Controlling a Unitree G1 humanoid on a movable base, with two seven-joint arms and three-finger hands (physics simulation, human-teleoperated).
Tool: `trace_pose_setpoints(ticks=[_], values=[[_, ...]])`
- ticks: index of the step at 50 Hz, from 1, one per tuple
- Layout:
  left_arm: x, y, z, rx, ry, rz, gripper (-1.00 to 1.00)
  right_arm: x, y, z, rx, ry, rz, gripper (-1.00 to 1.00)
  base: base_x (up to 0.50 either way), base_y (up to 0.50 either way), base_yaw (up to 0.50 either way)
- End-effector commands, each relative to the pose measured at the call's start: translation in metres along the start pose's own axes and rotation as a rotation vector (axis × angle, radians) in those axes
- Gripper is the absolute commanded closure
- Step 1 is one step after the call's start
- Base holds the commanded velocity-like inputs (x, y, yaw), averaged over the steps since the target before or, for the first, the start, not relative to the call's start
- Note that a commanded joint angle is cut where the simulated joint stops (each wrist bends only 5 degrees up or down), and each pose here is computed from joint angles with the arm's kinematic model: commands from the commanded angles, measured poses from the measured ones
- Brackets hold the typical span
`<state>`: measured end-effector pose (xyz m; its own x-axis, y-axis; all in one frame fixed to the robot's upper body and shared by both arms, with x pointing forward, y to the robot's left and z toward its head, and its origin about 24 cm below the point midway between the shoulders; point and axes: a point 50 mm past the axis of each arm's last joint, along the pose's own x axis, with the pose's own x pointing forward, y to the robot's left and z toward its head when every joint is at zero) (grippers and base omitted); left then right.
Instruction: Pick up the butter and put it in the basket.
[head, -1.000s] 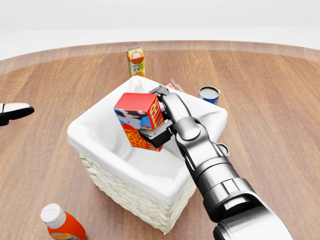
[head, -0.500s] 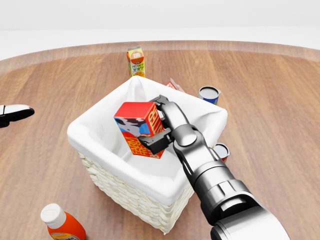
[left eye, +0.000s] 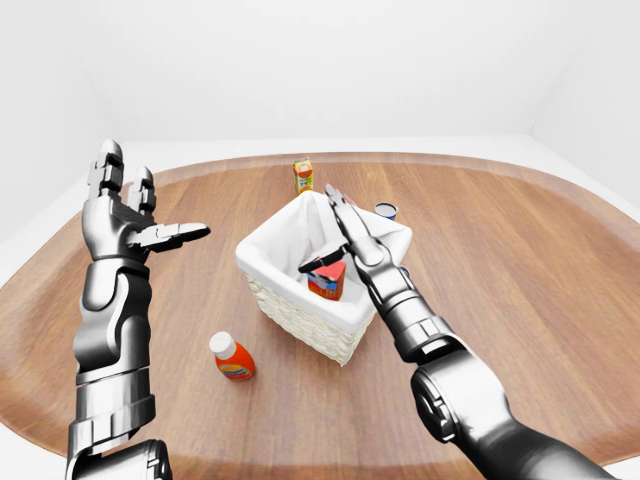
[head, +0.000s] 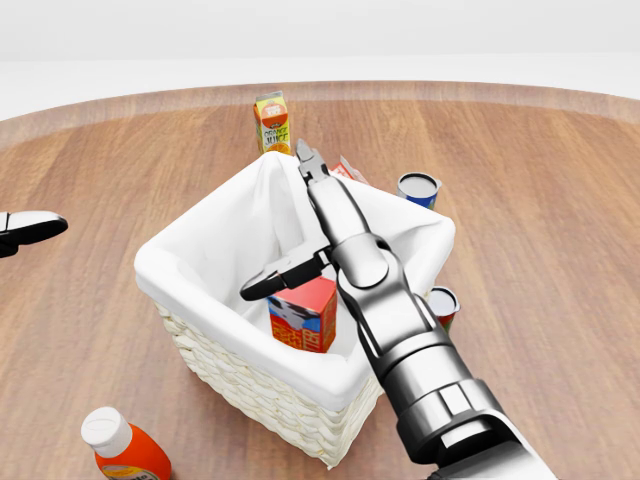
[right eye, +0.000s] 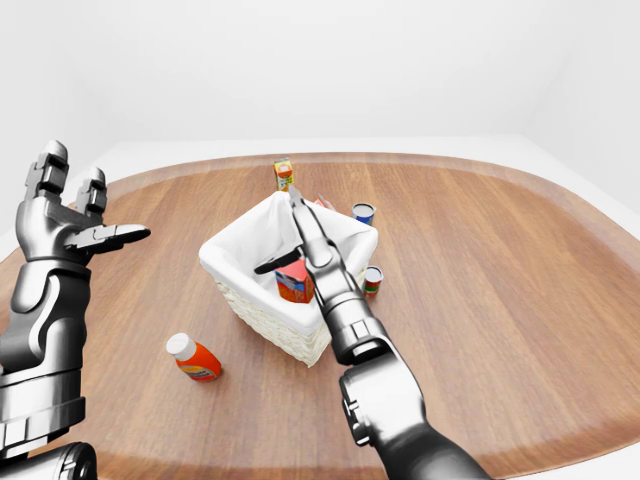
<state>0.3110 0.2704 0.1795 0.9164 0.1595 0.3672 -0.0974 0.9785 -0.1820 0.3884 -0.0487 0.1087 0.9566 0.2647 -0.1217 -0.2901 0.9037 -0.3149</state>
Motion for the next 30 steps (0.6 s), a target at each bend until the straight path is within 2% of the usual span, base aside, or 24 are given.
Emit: trace_pose_setpoints(ticks=[1, 13, 19, 30], values=[[0.0, 0.0, 0.0, -0.002, -0.001, 0.002, -1.0, -0.016, 0.008, 0.024, -0.025, -0.177, 0.029, -1.0, 0.0, 0.0, 0.0], [-0.005, -0.01, -0.007, 0.01, 0.014, -0.032, -1.0, -0.051, -0.006, 0.054, -0.05, -0.407, 0.02, -1.0, 0.0, 0.0, 0.0], [-0.012, -0.014, 0.0, 0.016, -0.02, -0.051, -1.0, -0.072, -0.019, 0.064, -0.066, -0.499, -0.006, -1.0, 0.0, 0.0, 0.0], [-0.019, -0.019, 0.009, 0.024, -0.066, -0.076, -1.0, -0.095, -0.032, 0.067, -0.084, -0.569, -0.038, -1.0, 0.0, 0.0, 0.0]])
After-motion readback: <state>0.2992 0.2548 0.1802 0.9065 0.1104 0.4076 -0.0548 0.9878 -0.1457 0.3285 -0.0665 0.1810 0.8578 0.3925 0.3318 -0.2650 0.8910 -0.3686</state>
